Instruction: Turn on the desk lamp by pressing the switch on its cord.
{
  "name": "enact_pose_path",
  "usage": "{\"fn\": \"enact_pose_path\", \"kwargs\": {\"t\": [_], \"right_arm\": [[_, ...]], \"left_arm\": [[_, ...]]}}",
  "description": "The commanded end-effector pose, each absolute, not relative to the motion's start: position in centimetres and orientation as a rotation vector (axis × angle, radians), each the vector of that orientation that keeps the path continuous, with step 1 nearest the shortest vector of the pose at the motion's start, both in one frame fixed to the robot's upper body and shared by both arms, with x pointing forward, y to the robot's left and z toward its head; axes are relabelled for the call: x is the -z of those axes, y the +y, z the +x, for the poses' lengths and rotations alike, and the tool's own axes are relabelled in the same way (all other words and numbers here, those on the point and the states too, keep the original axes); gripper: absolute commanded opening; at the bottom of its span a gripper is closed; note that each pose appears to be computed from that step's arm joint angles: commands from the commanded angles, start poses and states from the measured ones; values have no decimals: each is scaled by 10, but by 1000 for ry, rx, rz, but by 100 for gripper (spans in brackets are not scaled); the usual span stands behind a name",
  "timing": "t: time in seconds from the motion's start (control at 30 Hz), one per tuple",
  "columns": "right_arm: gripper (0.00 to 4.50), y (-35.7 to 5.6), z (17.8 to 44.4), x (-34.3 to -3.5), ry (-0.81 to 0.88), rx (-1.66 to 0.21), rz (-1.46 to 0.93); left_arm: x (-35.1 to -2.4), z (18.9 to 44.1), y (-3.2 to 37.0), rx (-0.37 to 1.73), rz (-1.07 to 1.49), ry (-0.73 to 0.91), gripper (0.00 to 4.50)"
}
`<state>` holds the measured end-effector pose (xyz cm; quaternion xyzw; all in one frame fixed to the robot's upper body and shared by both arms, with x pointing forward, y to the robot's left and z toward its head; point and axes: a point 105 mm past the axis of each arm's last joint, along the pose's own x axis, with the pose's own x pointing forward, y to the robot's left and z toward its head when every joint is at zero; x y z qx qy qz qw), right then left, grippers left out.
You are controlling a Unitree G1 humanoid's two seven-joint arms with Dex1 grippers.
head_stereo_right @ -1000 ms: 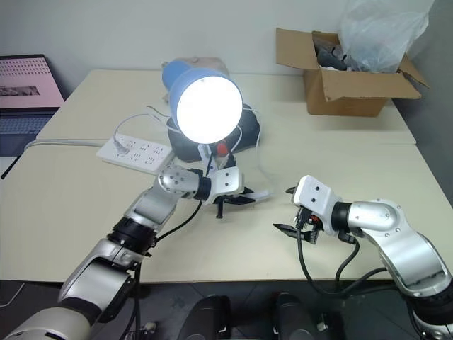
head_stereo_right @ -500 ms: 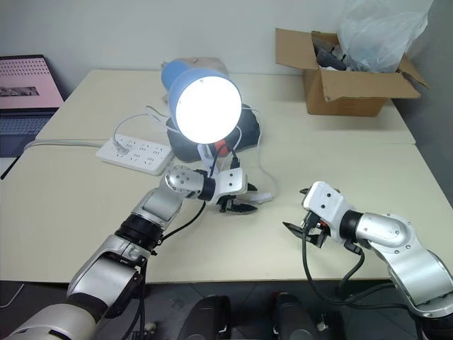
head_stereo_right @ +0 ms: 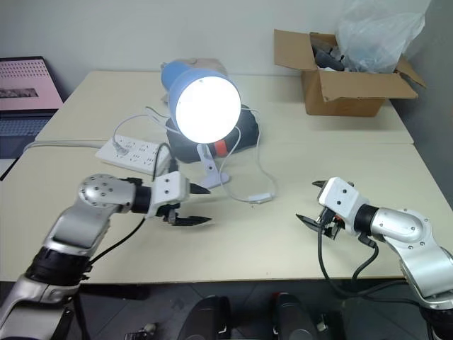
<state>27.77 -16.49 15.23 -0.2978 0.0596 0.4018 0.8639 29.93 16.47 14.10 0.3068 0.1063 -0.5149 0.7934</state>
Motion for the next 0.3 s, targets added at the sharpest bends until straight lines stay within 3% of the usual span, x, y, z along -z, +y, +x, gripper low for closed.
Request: {"fn": "enact_pose_path", "kwargs": {"t": [0.03,0.3], "right_arm": [[450,-169,280,-172,49,-874,-599],[450,-177,290,-175,58,-931,-623]], "left_arm": [[-169,284,184,964,603,142,357],[-157,254,190,935,462,194,357]]}}
